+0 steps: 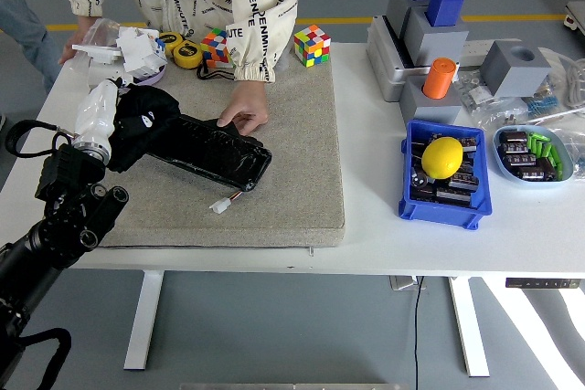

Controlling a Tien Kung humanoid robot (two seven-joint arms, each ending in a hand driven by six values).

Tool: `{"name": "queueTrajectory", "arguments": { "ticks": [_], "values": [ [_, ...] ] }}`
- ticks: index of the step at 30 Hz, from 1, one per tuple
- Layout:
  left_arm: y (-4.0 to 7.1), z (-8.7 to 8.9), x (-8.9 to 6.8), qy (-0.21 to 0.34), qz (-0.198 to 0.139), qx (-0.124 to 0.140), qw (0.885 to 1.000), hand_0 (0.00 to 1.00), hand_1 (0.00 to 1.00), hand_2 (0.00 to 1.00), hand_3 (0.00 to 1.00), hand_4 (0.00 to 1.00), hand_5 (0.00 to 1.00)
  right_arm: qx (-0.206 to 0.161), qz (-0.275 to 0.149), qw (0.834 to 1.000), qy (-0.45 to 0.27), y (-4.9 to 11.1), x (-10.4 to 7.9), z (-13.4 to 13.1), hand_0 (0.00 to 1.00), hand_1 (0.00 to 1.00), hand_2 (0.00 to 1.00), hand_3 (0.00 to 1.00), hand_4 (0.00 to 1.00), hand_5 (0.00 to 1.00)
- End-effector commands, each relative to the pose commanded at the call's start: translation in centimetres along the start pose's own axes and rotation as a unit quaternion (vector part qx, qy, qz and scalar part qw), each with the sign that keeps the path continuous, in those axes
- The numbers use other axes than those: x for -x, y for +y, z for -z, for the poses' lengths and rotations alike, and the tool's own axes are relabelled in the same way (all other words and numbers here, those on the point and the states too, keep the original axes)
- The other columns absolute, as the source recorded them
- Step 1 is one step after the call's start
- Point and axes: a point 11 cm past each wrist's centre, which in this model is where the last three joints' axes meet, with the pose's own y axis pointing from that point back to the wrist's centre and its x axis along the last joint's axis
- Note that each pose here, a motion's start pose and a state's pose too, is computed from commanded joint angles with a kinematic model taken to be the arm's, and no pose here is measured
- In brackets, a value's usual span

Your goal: Pick the rag up,wipe the panel,place it on the desk

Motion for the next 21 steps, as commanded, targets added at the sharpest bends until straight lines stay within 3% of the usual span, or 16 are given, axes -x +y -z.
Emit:
{"name": "queueTrajectory", "arguments": {
  "ticks": [13,21],
  "values": [
    [1.7,-3.4,3.0,0.001,0.055,0.053,0.997,0.183,0.243,0.332,0.561,0.629,0.002,-0.001,0.001,1.0,0.0,0.0,0.0,0.0,0.521,0.556,0.492,0.521,0.855,0.345],
    [3.7,-5.6,5.7,-0.002,0.105,0.093,0.99,0.183,0.245,0.332,0.561,0.629,0.002,-0.001,0.001,1.0,0.001,0.0,0.0,0.1,0.522,0.555,0.492,0.521,0.854,0.345]
  ]
}}
